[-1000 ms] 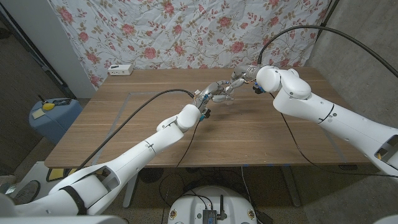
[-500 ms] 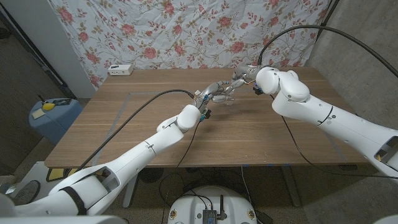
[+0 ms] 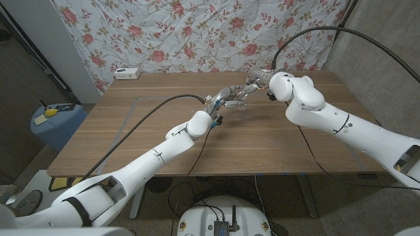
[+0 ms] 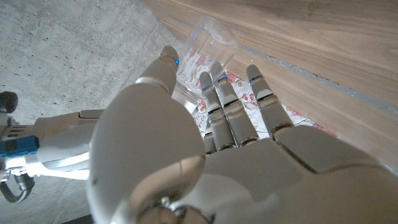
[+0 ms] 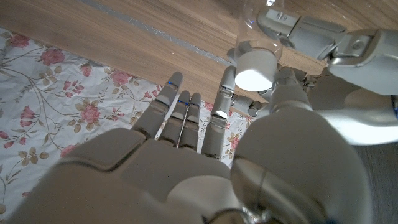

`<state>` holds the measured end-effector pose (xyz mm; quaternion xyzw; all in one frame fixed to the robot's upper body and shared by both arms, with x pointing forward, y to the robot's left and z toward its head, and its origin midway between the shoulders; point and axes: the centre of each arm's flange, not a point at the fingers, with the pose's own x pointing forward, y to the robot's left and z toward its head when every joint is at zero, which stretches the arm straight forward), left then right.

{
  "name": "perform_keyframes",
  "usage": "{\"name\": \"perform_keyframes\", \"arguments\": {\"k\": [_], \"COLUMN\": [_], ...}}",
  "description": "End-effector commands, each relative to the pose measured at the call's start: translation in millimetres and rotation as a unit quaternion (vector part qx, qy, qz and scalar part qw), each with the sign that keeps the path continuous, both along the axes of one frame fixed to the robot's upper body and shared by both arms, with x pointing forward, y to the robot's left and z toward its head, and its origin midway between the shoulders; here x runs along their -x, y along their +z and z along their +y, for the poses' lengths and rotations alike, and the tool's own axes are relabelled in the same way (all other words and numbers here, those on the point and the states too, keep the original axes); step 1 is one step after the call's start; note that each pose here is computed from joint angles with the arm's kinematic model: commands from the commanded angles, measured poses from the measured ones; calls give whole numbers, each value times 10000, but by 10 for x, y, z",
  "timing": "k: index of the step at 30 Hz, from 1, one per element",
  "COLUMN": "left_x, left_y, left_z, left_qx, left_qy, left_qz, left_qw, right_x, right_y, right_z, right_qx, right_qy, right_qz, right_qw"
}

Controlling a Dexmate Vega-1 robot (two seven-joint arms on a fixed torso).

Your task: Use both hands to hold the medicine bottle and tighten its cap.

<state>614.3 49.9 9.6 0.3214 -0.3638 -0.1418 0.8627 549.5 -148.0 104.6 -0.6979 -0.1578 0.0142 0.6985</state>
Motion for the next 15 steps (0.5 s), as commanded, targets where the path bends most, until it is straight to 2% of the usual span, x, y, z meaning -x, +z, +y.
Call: {"name": "perform_keyframes", "arguments": {"k": [1,15], "left_x": [-12,-15], "left_y": [0,-2], "left_z": [-18,-11], "left_qx": [2,3], "left_qy": [-19,-15], "left_qz": [-16,-5], "left_qw": [10000,10000], "right_x": [-12,-35], "right_y": [-16,-36], "right_z": [12,33], "right_qx": [2,-55], "right_qy": [-114,-182], "right_qz": [-123,-238], "right_qw": [9999,9995]}}
